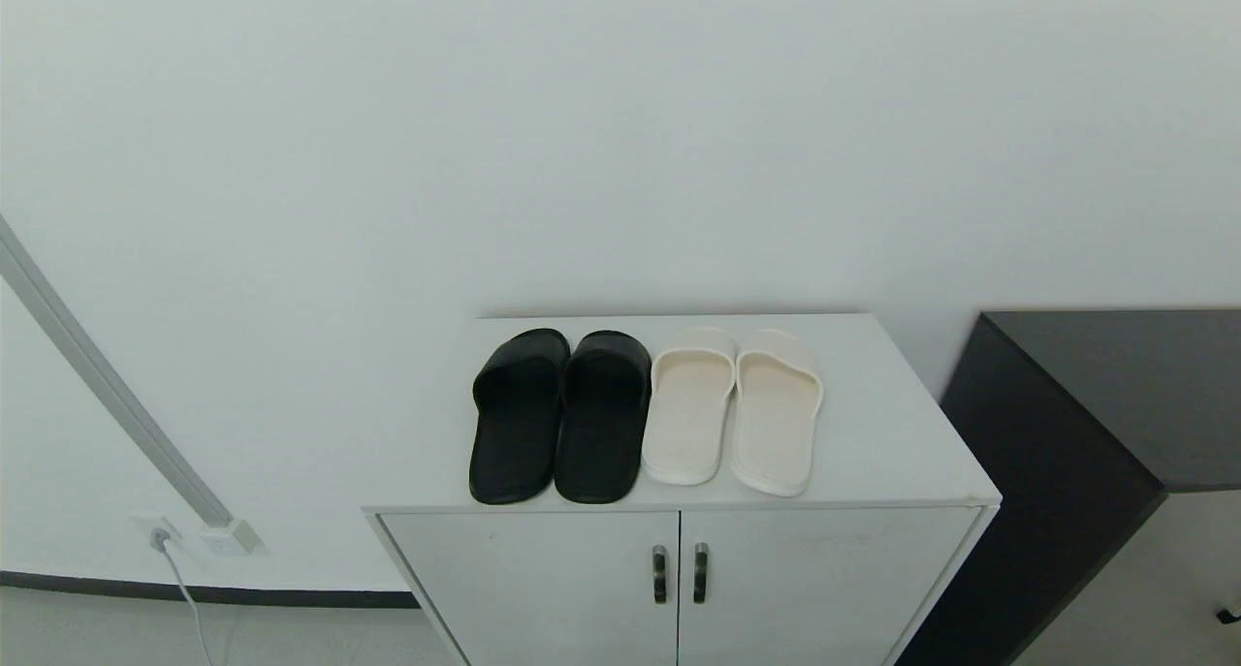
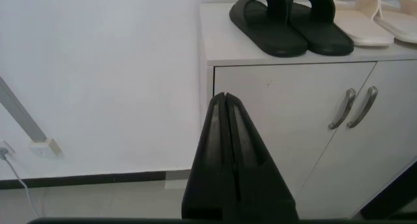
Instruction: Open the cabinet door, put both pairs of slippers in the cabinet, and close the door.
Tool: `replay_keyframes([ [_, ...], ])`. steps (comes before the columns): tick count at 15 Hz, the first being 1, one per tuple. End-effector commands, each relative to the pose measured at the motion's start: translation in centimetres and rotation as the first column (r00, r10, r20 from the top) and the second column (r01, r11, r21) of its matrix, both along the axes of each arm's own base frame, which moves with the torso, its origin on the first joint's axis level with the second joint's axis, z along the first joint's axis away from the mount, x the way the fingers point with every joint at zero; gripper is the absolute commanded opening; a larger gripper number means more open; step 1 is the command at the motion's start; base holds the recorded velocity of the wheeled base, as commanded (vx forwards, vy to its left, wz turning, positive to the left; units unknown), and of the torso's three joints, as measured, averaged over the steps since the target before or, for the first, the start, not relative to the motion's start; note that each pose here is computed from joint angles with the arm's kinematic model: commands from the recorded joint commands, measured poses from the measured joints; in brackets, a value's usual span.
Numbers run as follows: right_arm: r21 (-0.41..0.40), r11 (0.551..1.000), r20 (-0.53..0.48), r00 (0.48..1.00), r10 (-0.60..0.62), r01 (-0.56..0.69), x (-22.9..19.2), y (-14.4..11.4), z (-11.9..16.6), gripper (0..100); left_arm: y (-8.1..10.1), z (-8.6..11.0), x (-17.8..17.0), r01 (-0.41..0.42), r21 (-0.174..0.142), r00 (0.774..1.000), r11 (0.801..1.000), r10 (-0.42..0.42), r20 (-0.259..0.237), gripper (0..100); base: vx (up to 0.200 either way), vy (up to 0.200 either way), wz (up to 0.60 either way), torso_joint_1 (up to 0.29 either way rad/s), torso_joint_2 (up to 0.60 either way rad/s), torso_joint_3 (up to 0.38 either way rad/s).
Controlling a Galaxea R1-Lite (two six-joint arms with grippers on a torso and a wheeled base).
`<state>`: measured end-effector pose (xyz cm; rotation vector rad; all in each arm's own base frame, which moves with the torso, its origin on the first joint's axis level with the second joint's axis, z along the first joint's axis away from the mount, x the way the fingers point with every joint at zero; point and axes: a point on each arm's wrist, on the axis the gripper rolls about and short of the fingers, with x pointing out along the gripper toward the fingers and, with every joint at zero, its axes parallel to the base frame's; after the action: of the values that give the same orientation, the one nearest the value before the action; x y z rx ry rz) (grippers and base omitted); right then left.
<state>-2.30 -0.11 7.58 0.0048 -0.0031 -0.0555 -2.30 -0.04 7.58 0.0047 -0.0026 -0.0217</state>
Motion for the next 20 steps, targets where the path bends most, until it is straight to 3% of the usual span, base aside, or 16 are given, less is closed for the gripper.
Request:
replay_keyframes([
  [1, 0.001, 1.0, -0.001, 1.0, 0.0, 0.0, 0.0, 0.0, 0.0, 100, 0.0, 0.0, 0.0, 0.0, 0.0, 1.0, 1.0, 0.0, -0.001, 0, 0.0, 0.0, 0.0, 0.0, 0.0, 0.0],
  [6, 0.011, 1.0, 0.014, 1.0, -0.007, 0.007, 0.0, 0.0, 0.7, 100, 0.0, 0.0, 0.0, 0.0, 0.0, 1.0, 1.0, 0.0, -0.003, 0, 0.0, 0.0, 0.0, 0.0, 0.0, 0.0],
  [7, 0.125, 0.992, 0.132, 0.991, -0.003, -0.014, -1.0, 0.0, 5.8, 100, 0.0, 0.0, 0.0, 0.0, 0.001, 1.0, 1.0, 0.0, -0.001, 0, 0.0, 0.0, 0.0, 0.0, 0.0, 0.0],
  [8, 0.203, 0.979, 0.105, 0.994, 0.009, -0.03, -0.9, -0.1, 8.4, 100, 0.0, 0.0, 0.0, 0.0, 0.0, 1.0, 1.0, 0.0, -0.001, 0, 0.0, 0.0, 0.0, 0.0, 0.0, 0.0],
  [9, 0.158, 0.987, 0.027, 0.999, 0.031, -0.035, -0.2, 0.0, 8.1, 100, 0.0, 0.0, 0.0, 0.0, 0.001, 1.0, 1.0, 0.0, -0.001, 0, 0.0, 0.0, 0.0, 0.0, 0.0, 0.0],
  [10, 0.073, 0.992, -0.134, 0.984, 0.115, -0.106, 1.4, 0.2, 6.3, 100, 0.0, 0.0, 0.0, 0.0, 0.0, 1.0, 1.0, 0.0, 0.001, 0, 0.0, 0.0, 0.0, 0.0, 0.0, 0.0],
  [12, 0.094, 0.983, -0.241, 0.954, 0.178, -0.16, 3.2, 0.4, 6.2, 100, 0.0, 0.0, 0.0, -0.002, -0.002, 1.0, 1.0, 0.002, 0.0, 0, 0.0, 0.0, 0.0, 0.0, 0.0, 0.0],
  [16, 0.108, 0.947, -0.281, 0.904, 0.322, -0.304, 10.3, 1.6, 9.1, 100, 0.0, 0.0, 0.0, 0.0, 0.0, 1.0, 1.0, 0.0, 0.001, 0, 0.0, 0.0, 0.0, 0.0, 0.0, 0.0],
  [20, 0.16, 0.913, -0.255, 0.878, 0.405, -0.375, 15.7, 6.3, 12.1, 100, 0.0, 0.0, 0.0, 0.0, 0.0, 1.0, 1.0, 0.0, -0.003, 0, 0.0, 0.0, 0.0, 0.0, 0.0, 0.0],
])
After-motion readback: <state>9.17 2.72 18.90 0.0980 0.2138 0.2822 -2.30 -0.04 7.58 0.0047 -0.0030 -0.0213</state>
